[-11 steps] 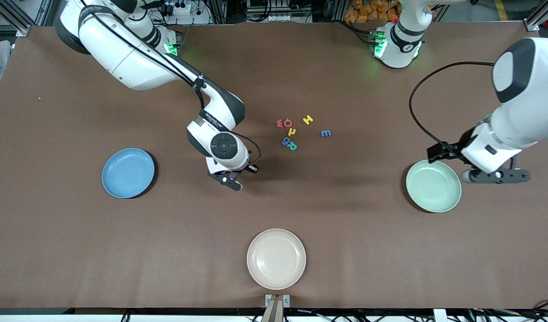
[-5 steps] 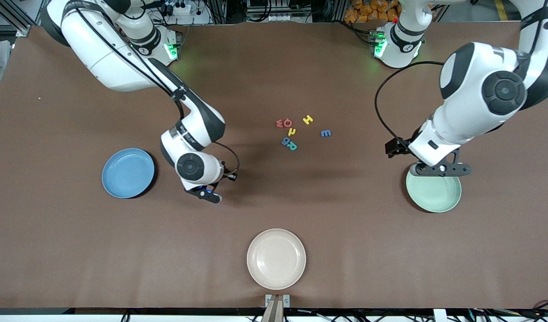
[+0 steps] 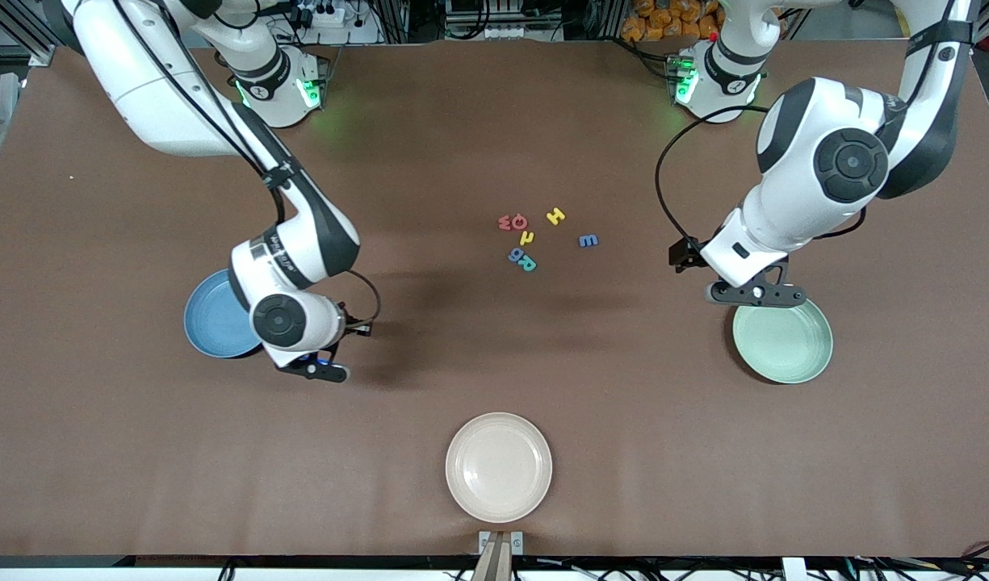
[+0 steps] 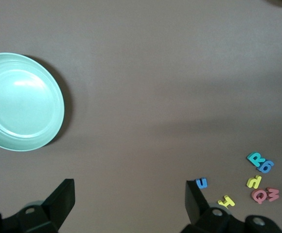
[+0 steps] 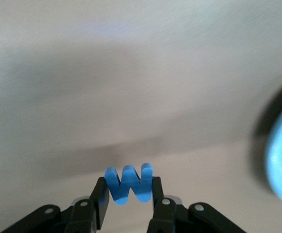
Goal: Sort uppercase to blue plate, lowercase to green plate
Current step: 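Carry the blue W to the blue plate with the right gripper, then release the W on the blue plate while the left gripper reaches the E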
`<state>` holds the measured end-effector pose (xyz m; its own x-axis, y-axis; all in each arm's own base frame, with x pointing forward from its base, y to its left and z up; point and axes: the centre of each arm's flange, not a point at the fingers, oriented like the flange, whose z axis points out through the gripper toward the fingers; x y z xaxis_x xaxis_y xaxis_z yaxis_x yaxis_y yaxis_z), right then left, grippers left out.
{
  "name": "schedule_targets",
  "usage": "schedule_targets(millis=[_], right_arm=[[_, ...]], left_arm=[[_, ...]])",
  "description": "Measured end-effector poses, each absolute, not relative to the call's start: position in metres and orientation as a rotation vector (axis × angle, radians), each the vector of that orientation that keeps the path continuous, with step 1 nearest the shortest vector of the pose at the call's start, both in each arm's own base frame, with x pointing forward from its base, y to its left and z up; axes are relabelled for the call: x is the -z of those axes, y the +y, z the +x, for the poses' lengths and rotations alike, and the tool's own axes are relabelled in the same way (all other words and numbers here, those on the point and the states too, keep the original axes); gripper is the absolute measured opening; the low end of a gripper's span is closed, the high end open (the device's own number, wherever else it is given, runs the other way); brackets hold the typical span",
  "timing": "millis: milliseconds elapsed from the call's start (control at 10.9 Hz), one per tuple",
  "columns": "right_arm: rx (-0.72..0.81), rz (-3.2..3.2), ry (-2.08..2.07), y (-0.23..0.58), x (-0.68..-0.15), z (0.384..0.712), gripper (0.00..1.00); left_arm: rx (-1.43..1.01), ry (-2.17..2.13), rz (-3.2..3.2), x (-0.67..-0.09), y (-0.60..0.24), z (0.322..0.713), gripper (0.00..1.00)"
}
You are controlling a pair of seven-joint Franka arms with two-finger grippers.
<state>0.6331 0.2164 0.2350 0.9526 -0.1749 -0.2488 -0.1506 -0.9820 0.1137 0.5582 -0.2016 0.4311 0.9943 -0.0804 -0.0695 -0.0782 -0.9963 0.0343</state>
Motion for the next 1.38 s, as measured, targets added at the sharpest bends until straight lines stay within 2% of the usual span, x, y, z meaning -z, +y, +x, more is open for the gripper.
schedule_targets(millis=[367,643,918,1377], right_arm=[[0.414,3.002,-0.076,0.153,-0.239,0.643,0.40],[0.452,2.985,0.037,0.099,-0.235,0.641,0.40],[0.478,2.994,0.136,0.050,-0.228,0.634,0.40],[0.524,3.082,0.245,0.004,-0.192,0.609,0.40]], left_arm=[[0.120,-0.129,3.108,-0.394,-0.208,0.541,1.00],[0.106,-0.167,3.116,-0.362,-0.216,0.508,1.00],[0.129,-0.101,3.139,-0.341,-0.215,0.480,1.00],[0.062,0.037,3.106,-0.319,-0.236,0.459,1.00]])
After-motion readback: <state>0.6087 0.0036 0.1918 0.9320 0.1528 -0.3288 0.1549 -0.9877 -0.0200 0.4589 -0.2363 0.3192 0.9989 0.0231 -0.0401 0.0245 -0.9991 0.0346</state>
